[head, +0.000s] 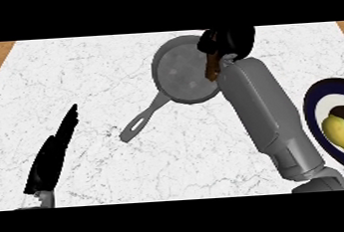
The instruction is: Pick the sweet potato from the plate and place it in the pan
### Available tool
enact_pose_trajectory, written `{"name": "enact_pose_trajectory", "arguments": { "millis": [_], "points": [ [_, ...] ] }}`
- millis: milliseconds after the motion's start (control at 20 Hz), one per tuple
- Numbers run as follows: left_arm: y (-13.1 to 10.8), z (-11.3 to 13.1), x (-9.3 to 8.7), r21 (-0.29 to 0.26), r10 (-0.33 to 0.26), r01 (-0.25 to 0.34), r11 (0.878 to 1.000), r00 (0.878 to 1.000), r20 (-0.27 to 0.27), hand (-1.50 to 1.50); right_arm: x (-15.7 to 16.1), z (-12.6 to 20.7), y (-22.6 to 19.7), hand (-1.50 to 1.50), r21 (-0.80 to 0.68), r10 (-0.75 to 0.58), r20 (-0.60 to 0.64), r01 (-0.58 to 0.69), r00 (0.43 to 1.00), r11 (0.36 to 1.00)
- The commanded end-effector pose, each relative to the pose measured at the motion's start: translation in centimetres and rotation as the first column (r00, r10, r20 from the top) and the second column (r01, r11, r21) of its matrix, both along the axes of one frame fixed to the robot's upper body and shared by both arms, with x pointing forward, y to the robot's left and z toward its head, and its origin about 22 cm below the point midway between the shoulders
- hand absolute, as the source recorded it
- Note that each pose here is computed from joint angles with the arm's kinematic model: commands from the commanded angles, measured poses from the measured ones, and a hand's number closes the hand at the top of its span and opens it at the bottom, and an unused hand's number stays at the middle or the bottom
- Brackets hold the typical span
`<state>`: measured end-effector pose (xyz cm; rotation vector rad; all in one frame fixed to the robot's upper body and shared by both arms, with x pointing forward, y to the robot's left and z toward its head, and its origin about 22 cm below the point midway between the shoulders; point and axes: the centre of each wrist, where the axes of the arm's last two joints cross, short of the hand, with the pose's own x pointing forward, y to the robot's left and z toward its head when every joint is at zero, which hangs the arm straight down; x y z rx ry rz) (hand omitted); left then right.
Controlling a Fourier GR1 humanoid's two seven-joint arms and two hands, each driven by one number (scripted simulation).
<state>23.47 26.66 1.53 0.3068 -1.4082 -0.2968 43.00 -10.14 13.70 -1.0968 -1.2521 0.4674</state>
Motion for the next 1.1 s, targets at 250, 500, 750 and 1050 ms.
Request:
{"name": "enact_pose_trajectory", "arguments": {
  "millis": [250, 500, 750, 1050],
  "points": [
    [-0.6, -0.6, 0.7, -0.019, -0.037, 0.037, 0.999, 0.999, 0.016, 0.0, 2.3, -2.8, 0.0, 1.5, -0.052, 0.083, -0.225, -0.097, 0.971, 0.994],
    [-1.4, 0.1, 0.6, -0.016, -0.064, 0.065, 0.998, 0.997, 0.044, 0.0, 1.8, -5.5, -1.1, -1.5, 0.367, 0.02, -0.286, 0.09, 0.958, 0.926],
    [-0.4, 0.0, 1.1, -0.01, -0.055, 0.055, 0.998, 0.998, 0.02, 0.0, 1.9, -5.4, -1.8, -1.5, 0.504, 0.005, -0.093, 0.043, 0.996, 0.863],
    [-1.4, -0.1, 0.5, -0.002, -0.057, 0.057, 0.998, 0.998, 0.029, 0.0, 2.3, -4.1, -1.9, -1.5, 0.542, -0.183, 0.161, 0.067, 0.97, 0.837]
  ]
}}
